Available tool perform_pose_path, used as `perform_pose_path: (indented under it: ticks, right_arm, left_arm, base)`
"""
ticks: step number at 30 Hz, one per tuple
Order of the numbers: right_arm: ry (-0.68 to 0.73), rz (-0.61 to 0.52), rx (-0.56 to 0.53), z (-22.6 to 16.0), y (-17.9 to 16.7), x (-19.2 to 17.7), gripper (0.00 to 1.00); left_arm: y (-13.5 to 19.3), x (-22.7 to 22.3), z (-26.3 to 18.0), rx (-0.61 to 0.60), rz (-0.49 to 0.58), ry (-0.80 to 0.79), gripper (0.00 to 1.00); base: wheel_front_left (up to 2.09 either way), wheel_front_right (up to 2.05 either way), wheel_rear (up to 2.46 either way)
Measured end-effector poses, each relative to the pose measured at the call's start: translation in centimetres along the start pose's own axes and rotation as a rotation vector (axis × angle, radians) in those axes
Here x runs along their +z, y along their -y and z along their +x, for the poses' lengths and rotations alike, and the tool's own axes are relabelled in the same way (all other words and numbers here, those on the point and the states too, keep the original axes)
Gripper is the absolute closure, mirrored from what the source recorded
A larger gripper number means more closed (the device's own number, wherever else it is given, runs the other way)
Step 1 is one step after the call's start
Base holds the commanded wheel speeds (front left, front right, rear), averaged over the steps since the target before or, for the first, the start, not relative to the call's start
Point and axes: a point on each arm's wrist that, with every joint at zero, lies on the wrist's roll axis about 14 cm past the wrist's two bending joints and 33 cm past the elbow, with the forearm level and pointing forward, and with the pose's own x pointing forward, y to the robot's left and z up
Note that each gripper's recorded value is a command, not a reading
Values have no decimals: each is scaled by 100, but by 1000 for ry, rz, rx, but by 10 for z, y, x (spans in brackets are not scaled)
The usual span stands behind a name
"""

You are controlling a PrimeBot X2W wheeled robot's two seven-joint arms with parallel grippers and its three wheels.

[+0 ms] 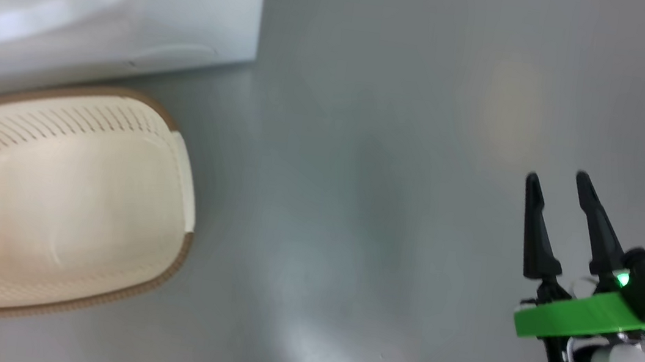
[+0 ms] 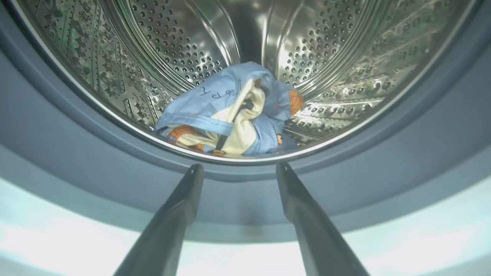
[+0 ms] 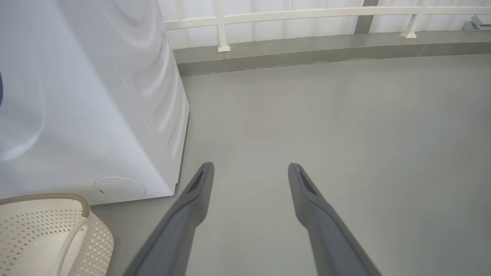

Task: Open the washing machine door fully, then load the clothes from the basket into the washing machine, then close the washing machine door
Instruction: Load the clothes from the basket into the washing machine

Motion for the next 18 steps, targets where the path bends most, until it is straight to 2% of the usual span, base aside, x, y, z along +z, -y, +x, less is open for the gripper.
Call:
perform_pose_path:
  ticks: [5, 12, 18]
  right_arm:
    - [12, -9, 10, -20, -1, 13, 0]
    - [36, -14, 34, -45, -6, 33, 0]
    - [71, -33, 70, -64, -14, 53, 0]
  left_arm:
    - [9, -11, -63, -16, 19, -19, 0]
    - [27, 11, -152, -39, 10, 64, 0]
    - [32, 14, -219, -41, 6, 72, 0]
  base:
    - [0, 0, 0]
    - [0, 0, 0]
    - [0, 0, 0]
